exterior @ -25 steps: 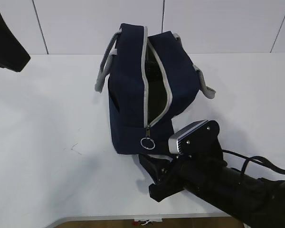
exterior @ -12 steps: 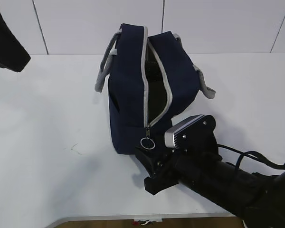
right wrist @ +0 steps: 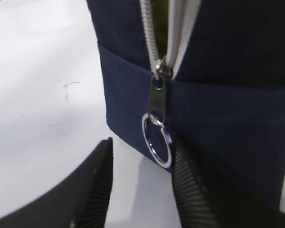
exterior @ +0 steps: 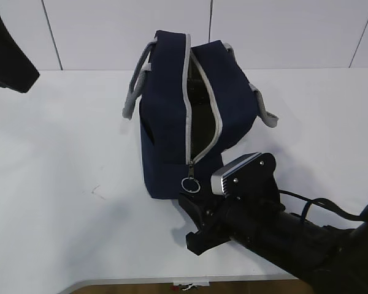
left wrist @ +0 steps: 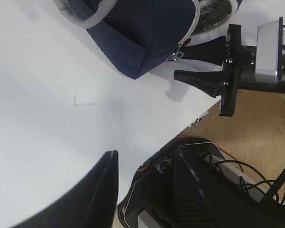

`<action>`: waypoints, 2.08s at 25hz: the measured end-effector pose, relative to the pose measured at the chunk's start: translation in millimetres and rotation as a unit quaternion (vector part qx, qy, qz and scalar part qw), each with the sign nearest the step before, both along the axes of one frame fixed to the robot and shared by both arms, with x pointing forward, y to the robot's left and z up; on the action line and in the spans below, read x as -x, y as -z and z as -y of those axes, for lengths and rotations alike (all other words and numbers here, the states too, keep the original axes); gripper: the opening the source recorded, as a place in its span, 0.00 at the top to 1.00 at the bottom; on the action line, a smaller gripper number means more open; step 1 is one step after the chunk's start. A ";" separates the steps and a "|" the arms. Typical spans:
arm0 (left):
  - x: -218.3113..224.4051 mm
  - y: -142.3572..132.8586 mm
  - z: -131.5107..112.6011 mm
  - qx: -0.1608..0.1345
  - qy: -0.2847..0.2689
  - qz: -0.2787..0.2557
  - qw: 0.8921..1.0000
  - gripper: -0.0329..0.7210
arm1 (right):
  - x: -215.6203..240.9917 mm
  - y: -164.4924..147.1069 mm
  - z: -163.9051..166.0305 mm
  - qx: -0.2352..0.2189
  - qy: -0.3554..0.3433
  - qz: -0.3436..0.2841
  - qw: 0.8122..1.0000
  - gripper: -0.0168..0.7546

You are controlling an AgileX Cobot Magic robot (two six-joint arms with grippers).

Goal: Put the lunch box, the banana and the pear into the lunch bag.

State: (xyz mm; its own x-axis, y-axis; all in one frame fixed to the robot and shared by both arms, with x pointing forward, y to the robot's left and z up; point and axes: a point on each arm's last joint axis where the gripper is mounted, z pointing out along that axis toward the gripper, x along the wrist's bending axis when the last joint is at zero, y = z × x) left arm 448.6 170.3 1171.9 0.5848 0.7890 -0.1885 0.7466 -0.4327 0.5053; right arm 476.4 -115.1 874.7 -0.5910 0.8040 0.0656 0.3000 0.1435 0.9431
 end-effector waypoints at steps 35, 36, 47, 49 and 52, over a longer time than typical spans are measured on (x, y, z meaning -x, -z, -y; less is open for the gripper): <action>2.9 -1.6 5.0 0.031 0.007 -0.015 0.999 0.58 | 9.0 -24.5 6.4 -0.012 0.004 -0.007 1.000 0.96; 2.9 -1.6 5.0 0.031 0.007 -0.015 0.999 0.58 | 10.3 -27.2 6.9 -0.009 0.002 -0.010 1.000 0.96; -2.5 2.9 2.8 0.005 0.002 -0.010 1.000 0.58 | 26.0 -74.4 16.3 0.005 -0.010 -0.034 0.999 0.96; -7.9 8.1 3.7 -0.009 0.000 -0.014 1.000 0.58 | 29.5 -84.6 19.3 0.009 -0.008 -0.036 0.999 0.96; -17.3 18.0 6.2 -0.027 -0.002 -0.025 0.999 0.58 | 29.1 -100.4 19.7 0.019 -0.006 -0.046 0.999 0.96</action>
